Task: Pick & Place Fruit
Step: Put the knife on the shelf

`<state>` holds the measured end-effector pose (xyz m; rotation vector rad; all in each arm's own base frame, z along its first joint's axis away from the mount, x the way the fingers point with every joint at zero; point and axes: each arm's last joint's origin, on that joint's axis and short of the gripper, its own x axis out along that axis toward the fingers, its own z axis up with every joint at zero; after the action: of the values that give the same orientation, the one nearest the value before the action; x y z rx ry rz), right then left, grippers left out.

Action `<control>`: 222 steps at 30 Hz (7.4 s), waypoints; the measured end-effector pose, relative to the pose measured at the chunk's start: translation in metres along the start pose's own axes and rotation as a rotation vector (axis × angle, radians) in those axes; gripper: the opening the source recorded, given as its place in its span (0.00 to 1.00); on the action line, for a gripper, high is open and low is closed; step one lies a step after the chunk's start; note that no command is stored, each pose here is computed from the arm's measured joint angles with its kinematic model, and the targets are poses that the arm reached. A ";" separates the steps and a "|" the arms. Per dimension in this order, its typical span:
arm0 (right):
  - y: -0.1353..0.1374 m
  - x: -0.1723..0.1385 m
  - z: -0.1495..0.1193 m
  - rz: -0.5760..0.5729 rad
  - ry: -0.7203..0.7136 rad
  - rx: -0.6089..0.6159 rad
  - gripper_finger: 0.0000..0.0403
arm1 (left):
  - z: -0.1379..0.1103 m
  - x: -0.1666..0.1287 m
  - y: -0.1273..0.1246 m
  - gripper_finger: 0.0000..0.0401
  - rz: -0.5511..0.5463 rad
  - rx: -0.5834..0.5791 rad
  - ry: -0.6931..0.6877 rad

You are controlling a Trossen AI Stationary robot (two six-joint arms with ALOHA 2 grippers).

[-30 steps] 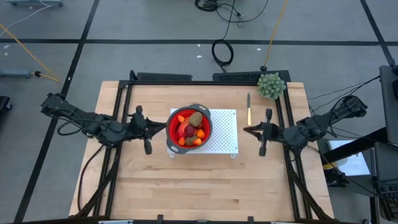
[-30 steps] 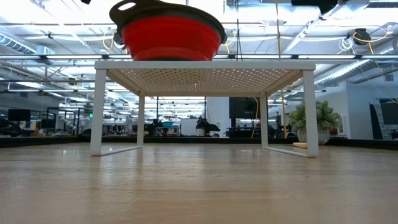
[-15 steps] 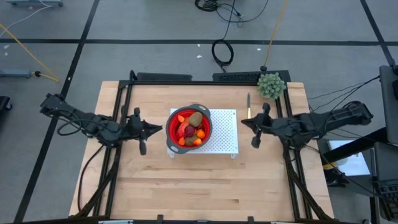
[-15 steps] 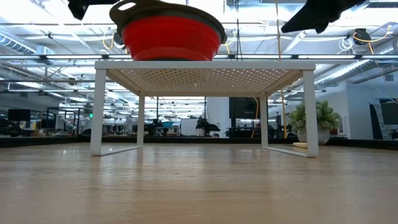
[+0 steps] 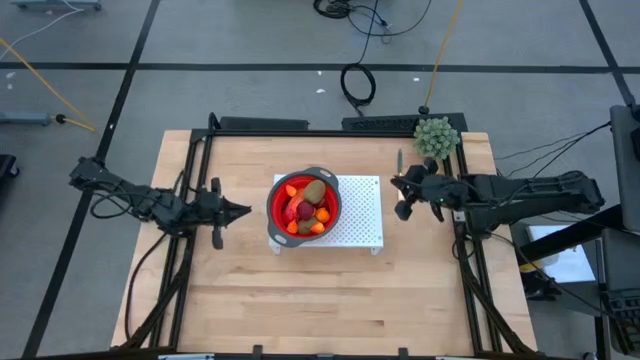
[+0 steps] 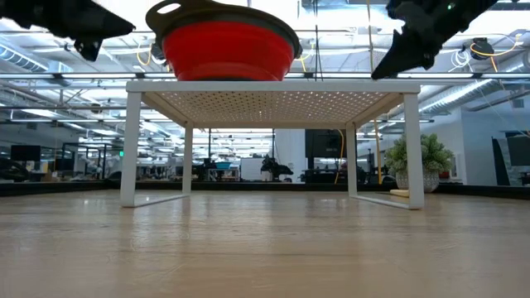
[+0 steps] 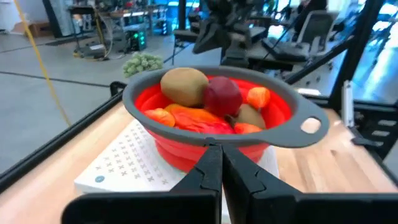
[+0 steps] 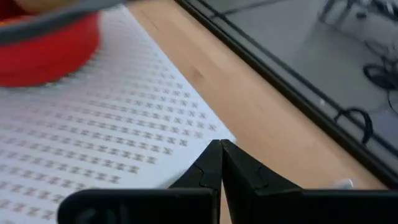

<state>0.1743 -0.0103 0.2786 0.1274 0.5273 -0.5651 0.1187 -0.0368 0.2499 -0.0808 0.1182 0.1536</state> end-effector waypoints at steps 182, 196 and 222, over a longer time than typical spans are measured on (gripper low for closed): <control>-0.036 0.018 0.054 -0.183 0.383 0.602 0.11 | -0.048 -0.007 0.009 0.05 -0.076 -0.093 0.005; 0.009 0.018 0.070 -0.177 0.406 0.637 0.11 | -0.053 -0.007 0.010 0.05 -0.067 -0.090 0.053; 0.079 0.023 0.058 -0.075 0.418 0.825 0.11 | -0.054 -0.007 0.010 0.05 -0.063 -0.041 0.059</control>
<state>0.2588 0.0302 0.3147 1.0303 0.6771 -0.8102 0.1044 -0.0323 0.1964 -0.1294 0.1713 0.0905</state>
